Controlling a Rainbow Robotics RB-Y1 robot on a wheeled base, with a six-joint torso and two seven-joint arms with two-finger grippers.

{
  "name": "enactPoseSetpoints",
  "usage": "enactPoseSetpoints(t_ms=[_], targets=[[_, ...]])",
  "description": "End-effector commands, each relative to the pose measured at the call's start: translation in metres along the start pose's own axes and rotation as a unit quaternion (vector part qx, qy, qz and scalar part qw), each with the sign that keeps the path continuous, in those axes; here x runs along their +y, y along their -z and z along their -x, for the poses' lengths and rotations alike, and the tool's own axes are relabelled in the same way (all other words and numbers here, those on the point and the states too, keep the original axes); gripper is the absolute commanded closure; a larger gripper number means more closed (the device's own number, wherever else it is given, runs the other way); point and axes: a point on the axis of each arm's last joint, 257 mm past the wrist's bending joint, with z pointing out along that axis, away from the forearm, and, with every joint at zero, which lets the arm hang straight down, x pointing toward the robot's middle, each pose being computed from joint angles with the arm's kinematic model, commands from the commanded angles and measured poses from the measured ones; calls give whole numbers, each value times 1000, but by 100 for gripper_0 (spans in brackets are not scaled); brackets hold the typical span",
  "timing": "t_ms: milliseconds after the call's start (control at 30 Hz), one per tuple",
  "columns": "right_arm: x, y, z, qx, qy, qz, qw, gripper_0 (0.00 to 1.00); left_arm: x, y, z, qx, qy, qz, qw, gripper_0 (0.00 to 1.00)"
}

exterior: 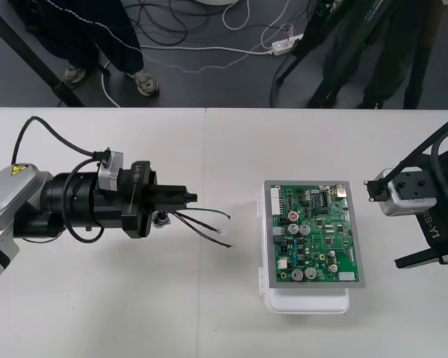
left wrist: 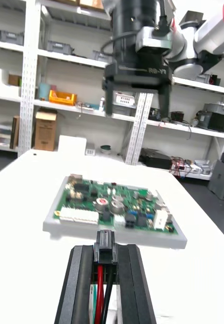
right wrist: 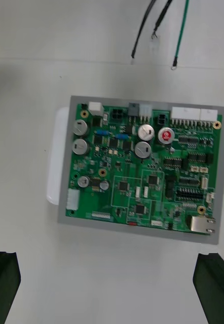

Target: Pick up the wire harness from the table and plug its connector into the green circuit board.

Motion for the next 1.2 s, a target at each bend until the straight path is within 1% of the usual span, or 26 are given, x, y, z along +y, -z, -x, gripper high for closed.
enactPoseSetpoints(t_ms=[33, 367, 600, 867, 1033, 1200], targets=[[-15, 9, -5, 34, 21, -33, 999, 0, -23, -8, -12, -4, -41, -33, 999, 100], [-31, -5, -20, 88, 57, -45, 994, 0, -21, -5, -43, 34, -34, -33, 998, 100], [-40, -22, -40, 117, 46, -37, 991, 0, -15, -19, -57, 34, -26, -21, 999, 100], [-52, -36, -68, 140, 5, -38, 989, 0, -11, -35, -55, 31, -40, -17, 999, 100], [-57, -45, -73, 145, 1, -42, 988, 0, -11, -41, -55, 34, -50, -23, 998, 100], [-62, -51, -78, 159, 10, -51, 986, 0, -13, -52, -52, 24, -55, -26, 998, 100]])
